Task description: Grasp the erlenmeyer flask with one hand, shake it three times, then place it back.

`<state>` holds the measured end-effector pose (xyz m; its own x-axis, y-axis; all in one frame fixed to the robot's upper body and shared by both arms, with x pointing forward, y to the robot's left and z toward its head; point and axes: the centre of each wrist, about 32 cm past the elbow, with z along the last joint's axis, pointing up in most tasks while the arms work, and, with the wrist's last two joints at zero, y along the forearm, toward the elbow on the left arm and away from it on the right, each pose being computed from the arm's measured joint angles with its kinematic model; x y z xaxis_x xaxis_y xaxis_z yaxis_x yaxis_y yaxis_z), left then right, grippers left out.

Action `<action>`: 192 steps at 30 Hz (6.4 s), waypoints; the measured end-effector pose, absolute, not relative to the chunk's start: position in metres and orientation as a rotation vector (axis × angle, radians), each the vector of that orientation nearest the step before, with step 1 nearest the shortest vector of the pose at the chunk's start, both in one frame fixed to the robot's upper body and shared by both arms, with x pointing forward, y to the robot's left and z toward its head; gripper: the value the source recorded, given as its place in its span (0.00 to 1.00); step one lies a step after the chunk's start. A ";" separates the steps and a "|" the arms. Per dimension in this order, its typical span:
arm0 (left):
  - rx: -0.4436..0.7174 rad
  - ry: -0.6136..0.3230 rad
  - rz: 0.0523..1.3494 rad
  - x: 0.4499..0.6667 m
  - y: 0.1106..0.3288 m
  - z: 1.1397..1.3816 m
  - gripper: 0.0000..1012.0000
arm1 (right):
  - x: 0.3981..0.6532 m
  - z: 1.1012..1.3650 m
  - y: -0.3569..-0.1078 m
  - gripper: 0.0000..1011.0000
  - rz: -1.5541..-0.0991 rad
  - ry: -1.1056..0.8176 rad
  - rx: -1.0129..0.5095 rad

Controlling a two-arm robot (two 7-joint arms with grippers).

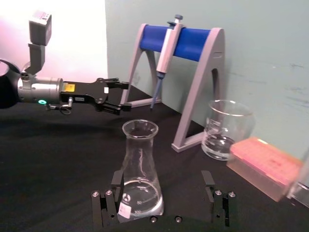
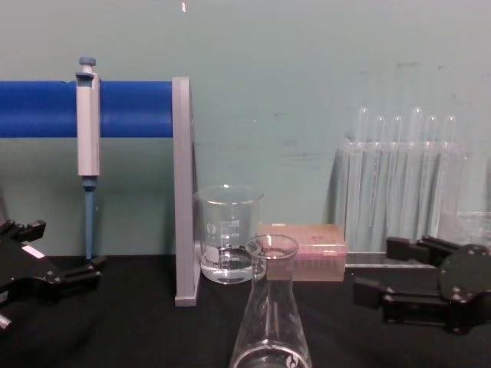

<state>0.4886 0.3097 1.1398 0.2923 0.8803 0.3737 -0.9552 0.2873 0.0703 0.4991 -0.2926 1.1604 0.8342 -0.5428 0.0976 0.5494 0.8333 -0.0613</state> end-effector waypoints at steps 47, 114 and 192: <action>0.305 -0.285 1.248 0.489 0.310 1.140 0.99 | 0.563 1.149 -0.242 0.99 -0.417 -0.058 -0.048; 0.304 -0.285 1.248 0.489 0.310 1.140 0.99 | 0.573 1.146 -0.232 0.60 -0.387 -0.043 -0.065; 0.304 -0.285 1.248 0.489 0.310 1.140 0.99 | 0.500 1.194 -0.246 0.45 -0.764 -0.126 0.125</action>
<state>0.4886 0.3096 1.1398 0.2923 0.8803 0.3737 -0.9552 0.2874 0.0702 0.5004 -0.2460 1.1944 0.7150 -0.6958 0.0679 0.6809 0.7151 0.1582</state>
